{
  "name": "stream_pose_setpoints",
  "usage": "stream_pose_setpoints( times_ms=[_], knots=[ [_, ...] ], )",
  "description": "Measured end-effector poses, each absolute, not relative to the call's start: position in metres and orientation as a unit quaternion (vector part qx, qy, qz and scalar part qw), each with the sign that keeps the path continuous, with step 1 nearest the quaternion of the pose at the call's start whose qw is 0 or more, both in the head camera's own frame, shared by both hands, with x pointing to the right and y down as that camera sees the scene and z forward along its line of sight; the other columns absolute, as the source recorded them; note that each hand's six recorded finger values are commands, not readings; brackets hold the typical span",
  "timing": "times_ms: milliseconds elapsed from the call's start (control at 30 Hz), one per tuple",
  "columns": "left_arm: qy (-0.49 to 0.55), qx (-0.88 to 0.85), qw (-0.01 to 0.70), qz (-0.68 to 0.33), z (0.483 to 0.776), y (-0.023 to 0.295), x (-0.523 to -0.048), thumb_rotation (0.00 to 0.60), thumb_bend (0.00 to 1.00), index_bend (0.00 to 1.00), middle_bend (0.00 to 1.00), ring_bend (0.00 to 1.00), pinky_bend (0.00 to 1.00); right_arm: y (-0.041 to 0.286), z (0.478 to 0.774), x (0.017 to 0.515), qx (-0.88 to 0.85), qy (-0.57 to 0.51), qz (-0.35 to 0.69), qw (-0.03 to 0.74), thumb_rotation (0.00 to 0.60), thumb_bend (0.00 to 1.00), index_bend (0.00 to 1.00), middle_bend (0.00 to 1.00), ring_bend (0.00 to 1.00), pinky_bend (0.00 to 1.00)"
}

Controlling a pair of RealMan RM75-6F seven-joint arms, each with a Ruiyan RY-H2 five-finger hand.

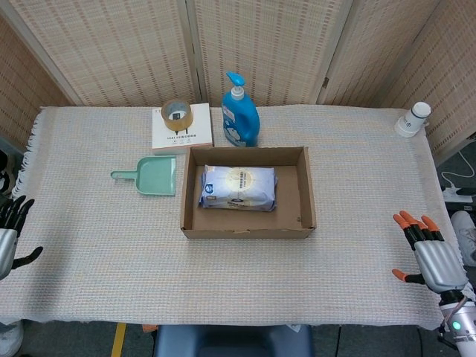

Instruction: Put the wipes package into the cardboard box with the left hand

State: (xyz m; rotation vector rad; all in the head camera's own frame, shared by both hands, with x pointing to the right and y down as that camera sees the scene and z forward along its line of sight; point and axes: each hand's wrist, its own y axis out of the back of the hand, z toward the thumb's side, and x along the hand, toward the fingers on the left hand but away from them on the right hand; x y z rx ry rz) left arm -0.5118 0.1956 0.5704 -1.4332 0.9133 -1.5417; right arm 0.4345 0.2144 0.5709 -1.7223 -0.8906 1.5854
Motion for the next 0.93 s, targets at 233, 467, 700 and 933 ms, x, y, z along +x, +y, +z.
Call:
stream_pose_setpoints(
  times_ms=[233, 467, 700, 933],
  knots=[
    [0.368, -0.573, 0.403, -0.611, 0.566, 0.203, -0.514, 0.600, 0.18, 0.00, 0.00, 0.00, 0.13, 0.214, 0.574, 0.431, -0.644, -0.337, 0.600, 0.335, 0.600, 0.00, 0.06, 0.00, 0.00, 0.00],
    [0.370, -0.579, 0.407, -0.602, 0.563, 0.207, -0.511, 0.600, 0.18, 0.00, 0.00, 0.00, 0.13, 0.215, 0.574, 0.425, -0.644, -0.337, 0.579, 0.369, 0.600, 0.00, 0.06, 0.00, 0.00, 0.00],
    [0.372, -0.582, 0.407, -0.597, 0.563, 0.207, -0.506, 0.600, 0.18, 0.00, 0.00, 0.00, 0.13, 0.215, 0.574, 0.424, -0.650, -0.336, 0.565, 0.381, 0.600, 0.00, 0.05, 0.00, 0.00, 0.00],
    [0.370, -0.586, 0.402, -0.599, 0.566, 0.206, -0.502, 0.600, 0.18, 0.00, 0.00, 0.00, 0.12, 0.214, 0.572, 0.427, -0.650, -0.342, 0.558, 0.386, 0.600, 0.00, 0.06, 0.00, 0.00, 0.00]
  ],
)
